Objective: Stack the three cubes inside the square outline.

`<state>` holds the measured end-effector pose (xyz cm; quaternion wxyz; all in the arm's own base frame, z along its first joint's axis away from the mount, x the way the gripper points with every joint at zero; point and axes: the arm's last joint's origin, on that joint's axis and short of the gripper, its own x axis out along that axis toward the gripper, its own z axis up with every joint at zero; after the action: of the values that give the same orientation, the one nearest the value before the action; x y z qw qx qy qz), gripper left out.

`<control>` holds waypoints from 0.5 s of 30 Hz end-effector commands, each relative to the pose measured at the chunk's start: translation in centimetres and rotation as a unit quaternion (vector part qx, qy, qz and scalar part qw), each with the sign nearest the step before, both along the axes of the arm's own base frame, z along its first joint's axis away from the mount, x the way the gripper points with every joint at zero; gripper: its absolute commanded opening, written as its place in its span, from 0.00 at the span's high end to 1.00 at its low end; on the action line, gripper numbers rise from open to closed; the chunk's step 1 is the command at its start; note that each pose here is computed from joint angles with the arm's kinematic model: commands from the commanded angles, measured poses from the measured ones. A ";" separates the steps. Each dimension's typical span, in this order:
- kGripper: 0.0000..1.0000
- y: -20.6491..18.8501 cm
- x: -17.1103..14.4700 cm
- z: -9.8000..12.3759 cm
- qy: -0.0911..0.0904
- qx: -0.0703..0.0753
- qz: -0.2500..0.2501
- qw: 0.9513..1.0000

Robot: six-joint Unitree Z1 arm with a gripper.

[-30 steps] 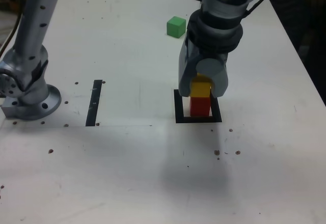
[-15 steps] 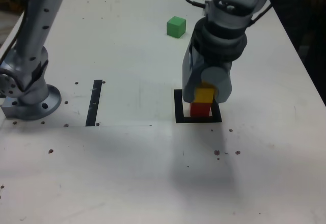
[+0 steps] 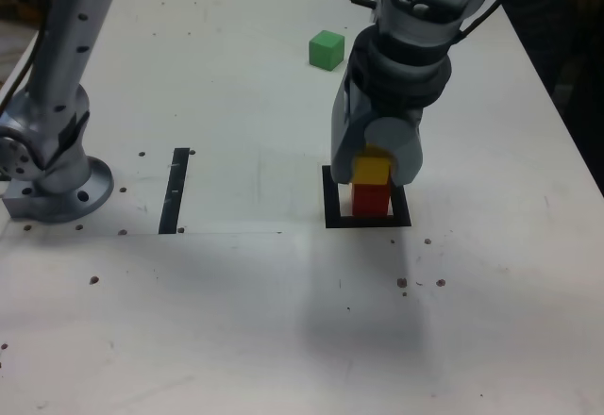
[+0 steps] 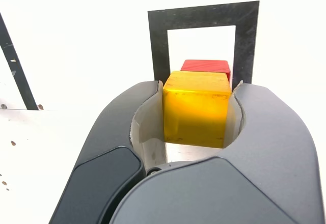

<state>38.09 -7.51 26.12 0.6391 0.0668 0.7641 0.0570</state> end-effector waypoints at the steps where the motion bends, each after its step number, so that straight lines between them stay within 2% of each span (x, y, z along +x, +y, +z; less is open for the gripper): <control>1: 0.71 0.0 -0.2 0.4 -0.003 -0.001 0.001 1.000; 11: 0.71 -0.2 0.3 -0.2 -0.012 -0.010 -0.001 1.000; 15: 0.69 -0.2 0.1 -0.3 -0.010 -0.011 -0.001 1.000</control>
<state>38.31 -7.64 25.82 0.6492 0.0586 0.7568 0.0497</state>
